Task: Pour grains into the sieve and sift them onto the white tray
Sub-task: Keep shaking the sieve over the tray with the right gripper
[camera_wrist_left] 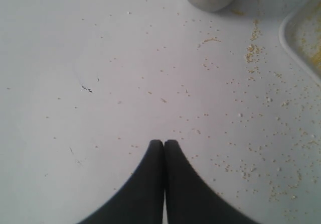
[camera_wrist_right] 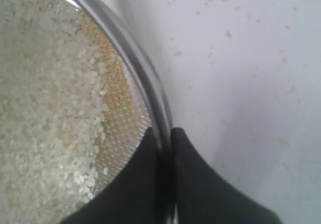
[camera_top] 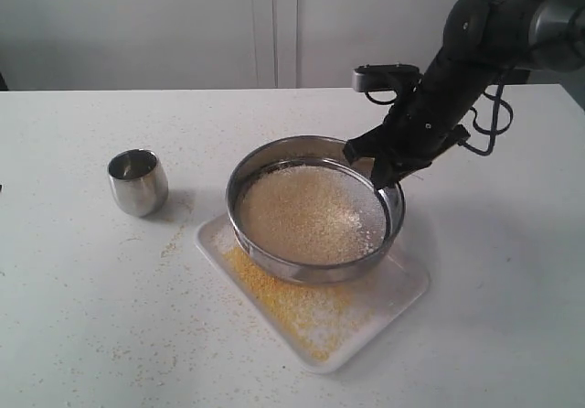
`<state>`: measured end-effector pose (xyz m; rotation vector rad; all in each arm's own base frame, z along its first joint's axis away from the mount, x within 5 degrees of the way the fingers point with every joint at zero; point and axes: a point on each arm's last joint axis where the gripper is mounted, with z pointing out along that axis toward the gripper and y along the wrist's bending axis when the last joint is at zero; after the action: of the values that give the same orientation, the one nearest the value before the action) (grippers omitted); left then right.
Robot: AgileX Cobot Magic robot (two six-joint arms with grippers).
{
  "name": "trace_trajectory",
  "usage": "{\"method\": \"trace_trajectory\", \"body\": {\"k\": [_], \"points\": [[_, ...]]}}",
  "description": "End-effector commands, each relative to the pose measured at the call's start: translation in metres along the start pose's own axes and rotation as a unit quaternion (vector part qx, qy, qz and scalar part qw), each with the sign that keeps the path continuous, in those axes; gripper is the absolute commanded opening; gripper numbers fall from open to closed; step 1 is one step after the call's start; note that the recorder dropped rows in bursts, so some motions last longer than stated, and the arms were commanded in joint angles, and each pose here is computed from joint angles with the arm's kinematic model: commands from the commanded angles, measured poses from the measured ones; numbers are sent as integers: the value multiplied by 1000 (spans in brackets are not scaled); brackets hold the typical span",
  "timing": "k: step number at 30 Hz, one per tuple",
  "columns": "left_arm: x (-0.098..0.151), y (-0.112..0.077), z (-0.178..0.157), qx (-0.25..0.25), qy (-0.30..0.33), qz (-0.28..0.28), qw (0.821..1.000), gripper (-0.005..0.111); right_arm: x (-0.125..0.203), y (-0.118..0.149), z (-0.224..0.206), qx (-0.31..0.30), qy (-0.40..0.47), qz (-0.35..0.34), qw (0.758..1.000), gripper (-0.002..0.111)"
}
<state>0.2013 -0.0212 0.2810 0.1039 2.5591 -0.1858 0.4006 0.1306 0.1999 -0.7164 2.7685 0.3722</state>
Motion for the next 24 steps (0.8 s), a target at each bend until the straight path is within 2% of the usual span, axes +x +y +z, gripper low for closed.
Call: {"method": "trace_trajectory", "body": {"k": [1, 2, 3, 4, 6, 7, 8, 10, 11, 12, 14, 15, 16, 17, 18, 20, 21, 22, 23, 24], "points": [[3, -2, -1, 4, 5, 1, 1000, 0, 1, -4, -8, 20, 2, -8, 1000, 0], [3, -2, -1, 4, 5, 1, 1000, 0, -2, -9, -9, 30, -17, 87, 996, 0], [3, -2, -1, 4, 5, 1, 1000, 0, -3, -8, -9, 24, -22, 122, 992, 0], [3, -2, -1, 4, 5, 1, 1000, 0, -2, -5, -9, 7, -19, 103, 995, 0], [3, -2, -1, 3, 4, 2, 1000, 0, 1, 10, -7, -35, 8, -31, 999, 0], [3, -2, -1, 3, 4, 2, 1000, 0, 4, 11, -7, -37, 23, -109, 993, 0], [3, -2, -1, 3, 4, 2, 1000, 0, 4, 9, -7, -24, 25, -103, 994, 0], [3, -2, -1, 3, 4, 2, 1000, 0, -1, -7, -8, 33, -11, 28, 999, 0], [3, -2, -1, 3, 4, 2, 1000, 0, -3, -10, -9, 40, -25, 103, 994, 0], [3, -2, -1, 3, 4, 2, 1000, 0, -4, -10, -9, 33, -32, 133, 990, 0], [3, -2, -1, 3, 4, 2, 1000, 0, -3, 2, -7, -5, -15, 58, 998, 0], [3, -2, -1, 3, 4, 2, 1000, 0, 0, 10, -7, -30, 4, -13, 999, 0], [3, -2, -1, 3, 4, 2, 1000, 0, 3, 13, -7, -41, 20, -83, 996, 0], [3, -2, -1, 3, 4, 2, 1000, 0, 4, 13, -8, -37, 23, -107, 993, 0], [3, -2, -1, 3, 4, 2, 1000, 0, 3, 8, -8, -17, 19, -85, 996, 0], [3, -2, -1, 3, 4, 2, 1000, 0, -2, -5, -10, 16, -17, 62, 998, 0], [3, -2, -1, 3, 4, 2, 1000, 0, -4, -6, -10, 11, -29, 114, 993, 0], [3, -2, -1, 3, 4, 2, 1000, 0, -4, -3, -10, 1, -28, 102, 994, 0], [3, -2, -1, 3, 4, 2, 1000, 0, -3, 3, -9, -11, -17, 57, 998, 0], [3, -2, -1, 3, 4, 2, 1000, 0, -2, 9, -8, -17, -5, -25, 1000, 0]]}}
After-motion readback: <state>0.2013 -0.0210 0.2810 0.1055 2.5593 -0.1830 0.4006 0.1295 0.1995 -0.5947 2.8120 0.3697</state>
